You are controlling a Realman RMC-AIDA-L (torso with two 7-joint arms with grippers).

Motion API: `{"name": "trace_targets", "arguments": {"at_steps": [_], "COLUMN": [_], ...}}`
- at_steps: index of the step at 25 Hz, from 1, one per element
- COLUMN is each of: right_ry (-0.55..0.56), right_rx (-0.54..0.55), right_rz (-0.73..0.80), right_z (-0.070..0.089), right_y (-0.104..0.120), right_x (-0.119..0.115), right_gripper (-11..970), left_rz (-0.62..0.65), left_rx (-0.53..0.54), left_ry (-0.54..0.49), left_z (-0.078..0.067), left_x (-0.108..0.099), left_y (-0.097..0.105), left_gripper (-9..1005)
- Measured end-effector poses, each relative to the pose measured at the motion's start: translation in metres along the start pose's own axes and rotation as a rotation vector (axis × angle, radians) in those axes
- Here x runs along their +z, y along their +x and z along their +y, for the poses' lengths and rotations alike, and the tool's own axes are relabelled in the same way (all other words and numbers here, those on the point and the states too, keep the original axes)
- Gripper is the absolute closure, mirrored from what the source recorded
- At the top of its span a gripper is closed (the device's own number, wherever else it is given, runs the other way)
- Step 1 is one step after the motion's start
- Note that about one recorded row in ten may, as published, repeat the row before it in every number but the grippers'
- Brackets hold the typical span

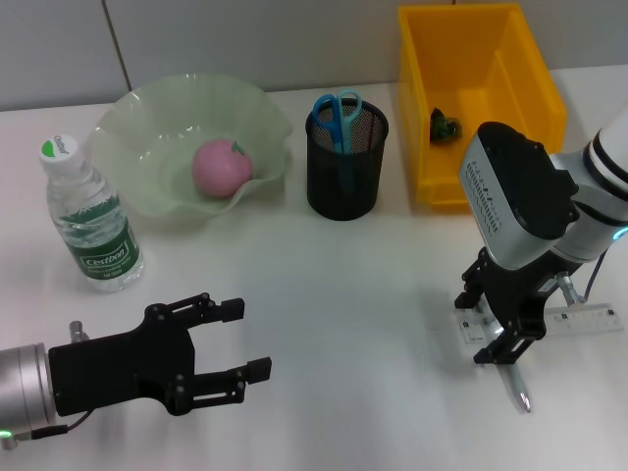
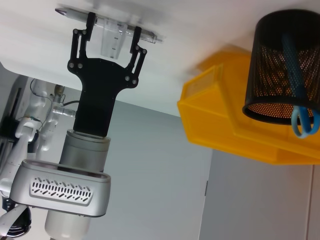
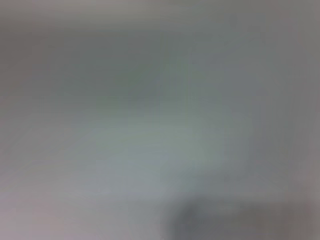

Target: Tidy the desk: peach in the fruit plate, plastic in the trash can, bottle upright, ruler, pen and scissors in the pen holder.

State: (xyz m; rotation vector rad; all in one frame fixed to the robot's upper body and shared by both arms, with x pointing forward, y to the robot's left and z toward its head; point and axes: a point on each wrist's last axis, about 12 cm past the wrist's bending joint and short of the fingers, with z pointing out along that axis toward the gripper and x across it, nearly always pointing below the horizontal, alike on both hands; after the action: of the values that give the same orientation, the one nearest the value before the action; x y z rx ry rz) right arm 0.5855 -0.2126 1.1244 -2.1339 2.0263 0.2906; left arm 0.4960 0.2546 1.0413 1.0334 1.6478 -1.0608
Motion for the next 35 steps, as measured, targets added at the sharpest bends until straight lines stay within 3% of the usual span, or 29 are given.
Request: {"name": "trace_targets", "arguments": {"at_steps": [11,16,20,25,28,35], "right_ry": [-0.005,0.007,0.014,0.027,0.050,0.198], "right_rx": [-0.014,-0.016,-0.018,-0.016,-0.013,0.045], "right_rz": [0.020,0.015,0.006,-0.028,-0.127,-0.537], "right_z": [0.001,0.000,-0.002,-0.003,-0.005,-0.012], "right_y": [0.000,-0.001,-0.004,-0.009,-0.017,-0.033], "right_x": [0.006,0.004,-0.003,-0.019,-0.038,-0.089], "right_gripper": [406,435,458,582,583,581], "left_rz": [-0.007,-0.010,-0.013,-0.017,-0.020,-0.051], "left_rx": [-0.002,-0.009,-0.014,-0.028,-0.034,-0.068], "left_ry": [-0.005,-0.004,-0.005,-0.004,0.000,0.004], "left_z": [0.000,0.000,0.000,-0.001,-0.002,-0.005], "left_x": [-0.001,-0.001,-0.001,-0.002,-0.003,0.002], "left_y": [0.000,-0.001,-0.001,0.000,0.000,0.002], "left_gripper": [184,185,185,185,185,185]}}
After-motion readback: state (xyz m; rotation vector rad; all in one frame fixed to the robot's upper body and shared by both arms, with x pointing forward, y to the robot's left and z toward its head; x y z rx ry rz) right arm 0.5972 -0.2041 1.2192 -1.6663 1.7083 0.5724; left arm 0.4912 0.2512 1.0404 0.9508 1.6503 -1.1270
